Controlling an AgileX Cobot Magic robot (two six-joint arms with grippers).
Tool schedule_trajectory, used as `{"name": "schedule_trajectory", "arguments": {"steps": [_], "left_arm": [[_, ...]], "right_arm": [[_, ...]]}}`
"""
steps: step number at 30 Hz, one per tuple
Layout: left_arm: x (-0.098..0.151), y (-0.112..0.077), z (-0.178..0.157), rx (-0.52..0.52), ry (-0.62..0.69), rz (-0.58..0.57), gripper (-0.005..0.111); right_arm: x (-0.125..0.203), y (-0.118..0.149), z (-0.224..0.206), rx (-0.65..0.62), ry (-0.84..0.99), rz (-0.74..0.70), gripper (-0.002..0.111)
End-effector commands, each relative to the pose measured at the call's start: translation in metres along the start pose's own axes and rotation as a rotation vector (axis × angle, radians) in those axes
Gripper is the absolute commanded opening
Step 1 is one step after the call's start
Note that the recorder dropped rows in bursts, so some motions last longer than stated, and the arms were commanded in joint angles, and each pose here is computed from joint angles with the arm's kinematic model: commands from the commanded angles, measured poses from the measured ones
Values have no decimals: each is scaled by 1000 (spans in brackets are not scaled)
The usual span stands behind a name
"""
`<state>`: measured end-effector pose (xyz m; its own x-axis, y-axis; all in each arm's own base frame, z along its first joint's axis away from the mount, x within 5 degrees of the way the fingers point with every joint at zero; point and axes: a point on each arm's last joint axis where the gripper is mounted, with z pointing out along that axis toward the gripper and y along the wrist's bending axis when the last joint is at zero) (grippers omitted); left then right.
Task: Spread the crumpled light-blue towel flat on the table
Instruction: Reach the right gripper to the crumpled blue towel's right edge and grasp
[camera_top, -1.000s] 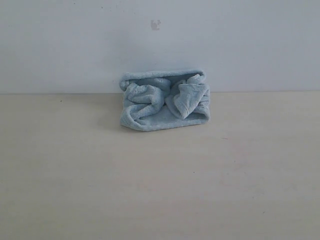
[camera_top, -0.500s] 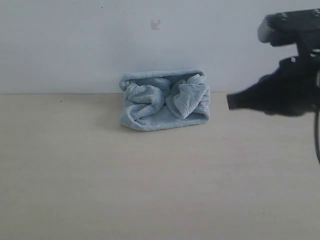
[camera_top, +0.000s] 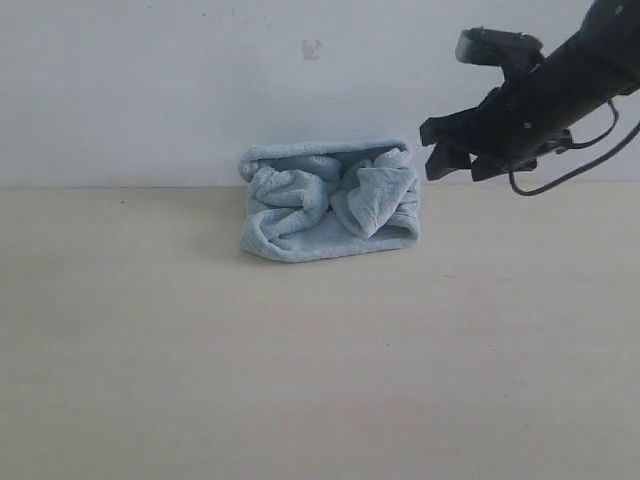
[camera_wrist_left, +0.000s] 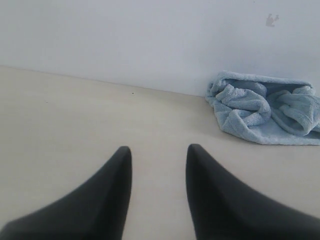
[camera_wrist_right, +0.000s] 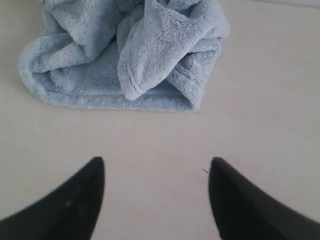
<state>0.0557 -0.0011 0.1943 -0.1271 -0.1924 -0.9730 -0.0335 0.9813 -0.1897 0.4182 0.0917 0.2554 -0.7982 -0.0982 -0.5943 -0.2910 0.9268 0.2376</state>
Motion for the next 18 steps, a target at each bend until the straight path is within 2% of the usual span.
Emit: {"name": "schedule_trajectory", "arguments": {"steps": [1,3,12,18], "left_arm": [[0,1,0,-22,-14,-6,35],[0,2,0,-24,-14,-6,35],[0,2,0,-24,-15,-6,35],[0,2,0,-24,-15,-6,35]], "right_arm": [[-16,-10,33,-28,-22,32,62],[-21,-15,47,-26,-26,22,58],[-40,-22,102,-106,-43,1,58],[-37,-29,134,-130,-14,12,58]]}}
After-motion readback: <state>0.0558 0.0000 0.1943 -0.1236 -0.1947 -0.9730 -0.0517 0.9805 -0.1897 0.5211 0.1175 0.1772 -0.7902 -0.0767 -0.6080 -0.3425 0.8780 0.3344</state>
